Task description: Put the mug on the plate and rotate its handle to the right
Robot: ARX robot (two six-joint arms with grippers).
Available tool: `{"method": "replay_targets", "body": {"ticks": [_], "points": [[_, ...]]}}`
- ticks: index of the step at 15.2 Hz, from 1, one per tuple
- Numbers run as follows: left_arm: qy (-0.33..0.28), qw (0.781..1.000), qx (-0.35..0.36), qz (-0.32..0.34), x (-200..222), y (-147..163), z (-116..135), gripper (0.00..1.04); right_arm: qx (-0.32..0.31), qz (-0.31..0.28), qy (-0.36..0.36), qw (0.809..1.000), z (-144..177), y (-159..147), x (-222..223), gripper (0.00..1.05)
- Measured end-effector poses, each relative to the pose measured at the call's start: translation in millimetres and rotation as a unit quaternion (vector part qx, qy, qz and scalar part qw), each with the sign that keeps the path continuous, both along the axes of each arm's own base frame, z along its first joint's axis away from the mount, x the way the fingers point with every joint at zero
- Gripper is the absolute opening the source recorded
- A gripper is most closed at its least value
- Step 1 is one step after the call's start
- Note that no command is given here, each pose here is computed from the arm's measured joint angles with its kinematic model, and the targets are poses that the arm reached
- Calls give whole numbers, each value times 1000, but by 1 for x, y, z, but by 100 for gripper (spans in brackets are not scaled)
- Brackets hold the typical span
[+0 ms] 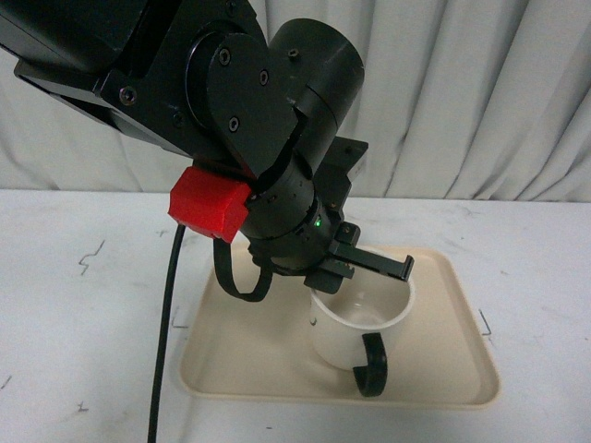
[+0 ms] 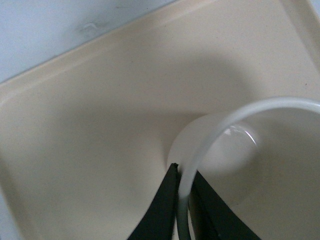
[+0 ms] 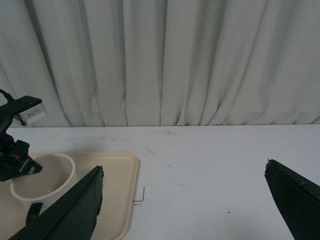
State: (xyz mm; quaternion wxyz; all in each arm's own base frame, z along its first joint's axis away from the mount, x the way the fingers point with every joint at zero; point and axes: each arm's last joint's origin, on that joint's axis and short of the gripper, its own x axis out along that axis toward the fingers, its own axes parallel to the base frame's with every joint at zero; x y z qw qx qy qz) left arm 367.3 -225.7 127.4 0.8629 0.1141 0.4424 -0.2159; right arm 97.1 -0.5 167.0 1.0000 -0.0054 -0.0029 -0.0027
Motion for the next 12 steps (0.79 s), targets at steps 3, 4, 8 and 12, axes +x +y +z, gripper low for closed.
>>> {"method": "replay_targets", "body": {"ticks": [3, 4, 8, 12], "points": [[-1, 1000, -7, 3, -3, 9, 5, 40, 0, 0, 0, 1000, 0, 0, 0, 98], [-4, 1000, -16, 3, -7, 15, 14, 50, 0, 0, 0, 1000, 0, 0, 0, 98], [-172, 979, -109, 18, -36, 67, 105, 91, 0, 0, 0, 1000, 0, 0, 0, 98], [-405, 890, -111, 180, -74, 104, 107, 73, 0, 0, 1, 1000, 0, 0, 0, 98]]}}
